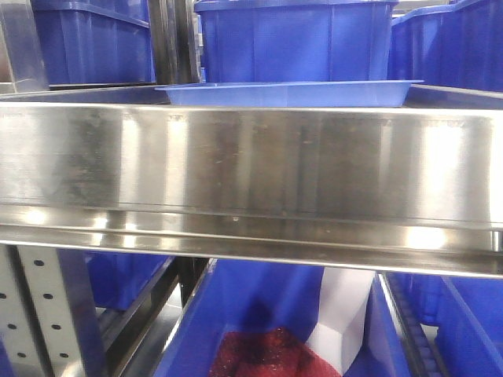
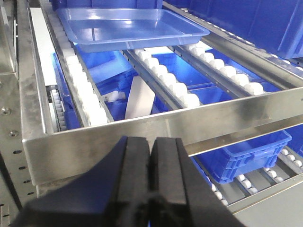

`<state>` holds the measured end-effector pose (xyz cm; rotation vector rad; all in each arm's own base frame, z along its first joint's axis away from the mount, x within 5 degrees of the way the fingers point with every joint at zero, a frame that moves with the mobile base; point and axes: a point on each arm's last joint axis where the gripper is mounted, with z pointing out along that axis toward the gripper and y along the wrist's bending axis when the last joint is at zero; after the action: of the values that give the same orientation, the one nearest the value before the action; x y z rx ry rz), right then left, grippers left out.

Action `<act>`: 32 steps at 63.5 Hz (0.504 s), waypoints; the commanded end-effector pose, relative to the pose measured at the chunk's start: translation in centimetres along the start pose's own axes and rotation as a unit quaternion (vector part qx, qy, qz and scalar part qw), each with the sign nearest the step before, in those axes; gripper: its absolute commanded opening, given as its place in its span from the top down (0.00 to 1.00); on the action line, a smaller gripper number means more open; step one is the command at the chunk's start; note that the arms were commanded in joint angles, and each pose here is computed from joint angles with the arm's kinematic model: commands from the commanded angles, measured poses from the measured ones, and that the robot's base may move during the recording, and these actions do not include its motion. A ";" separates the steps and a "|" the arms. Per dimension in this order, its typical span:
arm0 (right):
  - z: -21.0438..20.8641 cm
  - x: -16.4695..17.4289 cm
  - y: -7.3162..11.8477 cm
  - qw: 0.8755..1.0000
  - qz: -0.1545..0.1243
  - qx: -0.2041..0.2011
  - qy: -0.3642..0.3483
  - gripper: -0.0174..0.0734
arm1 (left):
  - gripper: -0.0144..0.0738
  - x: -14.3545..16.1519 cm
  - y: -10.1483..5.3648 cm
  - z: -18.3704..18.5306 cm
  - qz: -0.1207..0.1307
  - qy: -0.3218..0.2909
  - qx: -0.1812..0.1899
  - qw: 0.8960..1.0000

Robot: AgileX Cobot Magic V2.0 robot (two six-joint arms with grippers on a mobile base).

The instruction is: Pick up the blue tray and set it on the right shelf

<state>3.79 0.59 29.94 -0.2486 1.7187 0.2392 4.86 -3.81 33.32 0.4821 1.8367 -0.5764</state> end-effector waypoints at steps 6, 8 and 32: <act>-0.2 -1.5 0.1 0.998 -0.016 -0.004 -0.054 0.75 | 0.89 -0.8 0.5 -1.0 -0.005 -0.073 -0.047 0.996; -0.2 -1.5 0.1 0.998 -0.016 -0.004 -0.054 0.75 | 0.89 -0.4 0.8 -1.1 0.003 -0.080 -0.066 0.995; -0.2 -1.5 0.1 0.998 -0.016 -0.004 -0.054 0.75 | 0.89 9.3 3.9 0.6 -0.003 -0.199 -0.250 0.948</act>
<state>3.79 0.59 29.96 -0.2486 1.7166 0.2397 4.39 -0.88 24.01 0.0825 1.6637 -0.1951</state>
